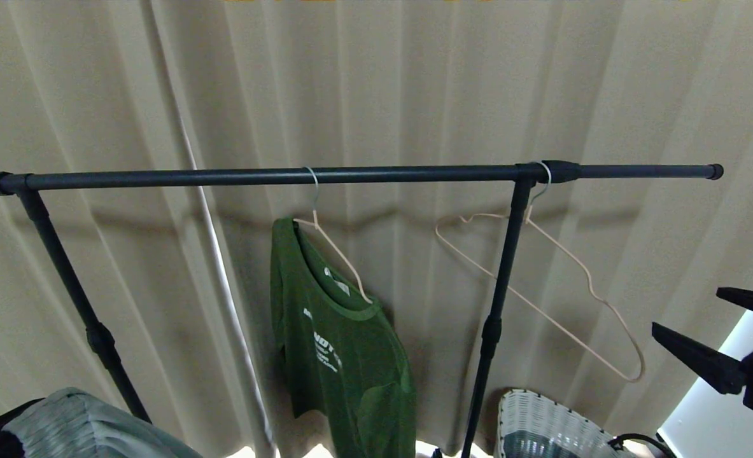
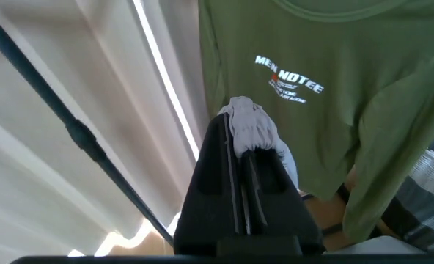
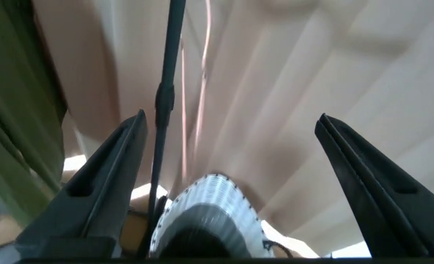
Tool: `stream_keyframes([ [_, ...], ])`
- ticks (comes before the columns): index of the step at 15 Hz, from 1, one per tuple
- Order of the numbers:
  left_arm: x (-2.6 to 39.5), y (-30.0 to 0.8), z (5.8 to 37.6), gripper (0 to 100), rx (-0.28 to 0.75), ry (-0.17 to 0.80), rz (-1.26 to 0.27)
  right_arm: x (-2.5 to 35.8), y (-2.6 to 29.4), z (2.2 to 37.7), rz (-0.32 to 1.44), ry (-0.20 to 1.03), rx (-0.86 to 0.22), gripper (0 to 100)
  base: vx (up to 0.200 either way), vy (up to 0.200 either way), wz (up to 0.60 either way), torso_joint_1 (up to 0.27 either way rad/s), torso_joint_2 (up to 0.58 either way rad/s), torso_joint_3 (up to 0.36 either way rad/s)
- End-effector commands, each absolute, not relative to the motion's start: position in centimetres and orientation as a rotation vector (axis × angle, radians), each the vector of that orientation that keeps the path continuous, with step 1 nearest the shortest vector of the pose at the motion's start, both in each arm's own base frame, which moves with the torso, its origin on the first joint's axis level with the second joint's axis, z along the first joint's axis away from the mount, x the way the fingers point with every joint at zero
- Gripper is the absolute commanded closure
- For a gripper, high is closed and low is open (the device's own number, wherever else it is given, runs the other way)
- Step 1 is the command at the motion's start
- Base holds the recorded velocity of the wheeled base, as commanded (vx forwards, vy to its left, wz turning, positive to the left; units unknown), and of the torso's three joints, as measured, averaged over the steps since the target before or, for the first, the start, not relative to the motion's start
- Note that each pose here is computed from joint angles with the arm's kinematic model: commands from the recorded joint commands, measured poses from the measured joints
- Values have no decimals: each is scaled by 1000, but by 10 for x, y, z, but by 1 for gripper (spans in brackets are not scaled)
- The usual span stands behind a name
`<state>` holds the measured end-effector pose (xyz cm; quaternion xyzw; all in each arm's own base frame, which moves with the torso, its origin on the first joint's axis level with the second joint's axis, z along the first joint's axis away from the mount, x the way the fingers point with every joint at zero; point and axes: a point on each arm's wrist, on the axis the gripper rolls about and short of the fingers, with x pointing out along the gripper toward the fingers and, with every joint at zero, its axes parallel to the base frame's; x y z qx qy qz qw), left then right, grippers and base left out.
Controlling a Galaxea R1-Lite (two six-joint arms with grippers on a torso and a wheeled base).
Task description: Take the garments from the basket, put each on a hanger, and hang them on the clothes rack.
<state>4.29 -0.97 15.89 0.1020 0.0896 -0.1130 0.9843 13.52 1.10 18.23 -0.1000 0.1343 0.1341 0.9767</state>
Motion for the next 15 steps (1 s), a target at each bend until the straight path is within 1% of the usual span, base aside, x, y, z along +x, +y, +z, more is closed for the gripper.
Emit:
stream_keyframes([
  [1, 41, -9, 160, 100, 203, 168, -227, 192, 23, 193, 335, 418, -199, 0, 0, 0, 0, 0, 0, 0],
  [2, 41, -9, 160, 100, 202, 163, -227, 198, 25, 195, 341, 457, -198, 0, 0, 0, 0, 0, 0, 0],
  [3, 41, -9, 160, 100, 204, 165, -227, 208, 28, 199, 359, 527, -197, 0, 0, 0, 0, 0, 0, 0],
  [5, 41, -9, 160, 100, 204, 165, -227, 225, 32, 204, 368, 589, -196, 0, 0, 0, 0, 0, 0, 0],
  [8, 41, -9, 159, 100, 204, 168, -228, 255, 37, 188, 369, 672, -175, 0, 0, 0, 0, 0, 0, 0],
  [12, 41, -9, 158, 100, 208, 170, -230, 285, 44, 182, 356, 701, -121, 0, 0, 0, 0, 0, 0, 0],
  [15, 41, -9, 158, 100, 208, 172, -230, 292, 45, 180, 351, 704, -112, 0, 0, 0, 0, 0, 0, 0],
])
